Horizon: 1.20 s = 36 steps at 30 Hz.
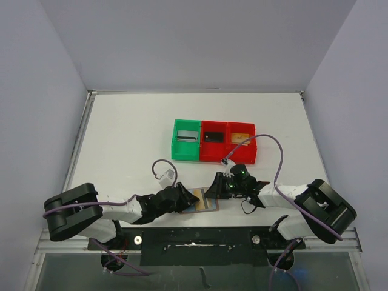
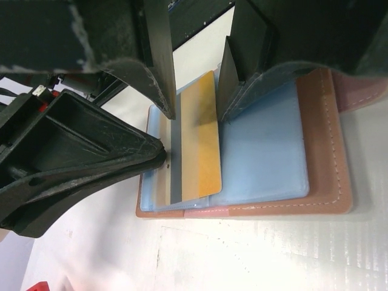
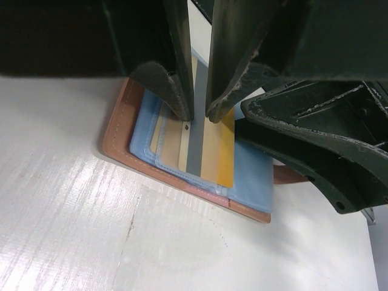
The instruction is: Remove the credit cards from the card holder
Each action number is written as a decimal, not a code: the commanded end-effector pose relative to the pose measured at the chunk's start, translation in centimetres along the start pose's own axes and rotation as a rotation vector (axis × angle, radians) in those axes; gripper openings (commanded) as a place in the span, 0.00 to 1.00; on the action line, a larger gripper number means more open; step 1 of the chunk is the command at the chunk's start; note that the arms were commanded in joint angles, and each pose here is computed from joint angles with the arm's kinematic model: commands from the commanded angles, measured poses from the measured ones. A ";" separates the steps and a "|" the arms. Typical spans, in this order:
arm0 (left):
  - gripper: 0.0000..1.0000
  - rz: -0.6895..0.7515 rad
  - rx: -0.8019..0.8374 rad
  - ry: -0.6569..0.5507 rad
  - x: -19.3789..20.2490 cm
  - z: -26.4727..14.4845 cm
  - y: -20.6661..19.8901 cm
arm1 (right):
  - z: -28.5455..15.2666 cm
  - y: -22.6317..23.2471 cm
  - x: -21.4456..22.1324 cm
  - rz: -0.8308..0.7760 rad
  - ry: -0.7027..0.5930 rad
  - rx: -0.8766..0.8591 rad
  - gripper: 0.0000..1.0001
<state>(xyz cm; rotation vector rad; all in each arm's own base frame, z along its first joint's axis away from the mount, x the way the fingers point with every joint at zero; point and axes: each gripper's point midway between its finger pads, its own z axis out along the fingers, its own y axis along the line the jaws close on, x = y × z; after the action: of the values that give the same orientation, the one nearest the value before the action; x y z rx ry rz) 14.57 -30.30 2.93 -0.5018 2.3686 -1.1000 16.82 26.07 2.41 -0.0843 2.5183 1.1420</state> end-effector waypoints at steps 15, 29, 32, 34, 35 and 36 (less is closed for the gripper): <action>0.35 0.026 -0.125 -0.018 0.4 0.3 3.3 | -0.6 -2.0 3.7 -0.007 0.150 0.049 0.16; 0.36 0.022 -0.115 0.012 1.3 0.6 3.6 | -0.9 -0.5 2.1 -0.024 0.093 0.001 0.15; 0.36 0.029 -0.134 -0.007 0.9 0.2 3.9 | -1.7 -0.3 0.3 -0.051 0.038 0.056 0.20; 0.38 0.035 -0.142 -0.022 0.5 0.0 3.9 | -2.4 -0.4 -0.7 -0.066 0.008 0.101 0.23; 0.39 0.036 -0.144 -0.024 0.4 -0.2 3.9 | -2.7 -0.3 -1.0 -0.069 -0.004 0.106 0.24; 0.39 0.037 -0.144 -0.028 0.3 -0.3 3.9 | -2.9 -0.1 -1.3 -0.073 -0.016 0.102 0.25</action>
<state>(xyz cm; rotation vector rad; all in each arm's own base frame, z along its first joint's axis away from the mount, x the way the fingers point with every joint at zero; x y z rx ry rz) 14.47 -30.88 2.86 -0.5570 2.3509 -1.1166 15.43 24.88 3.15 -0.1531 2.5690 1.1010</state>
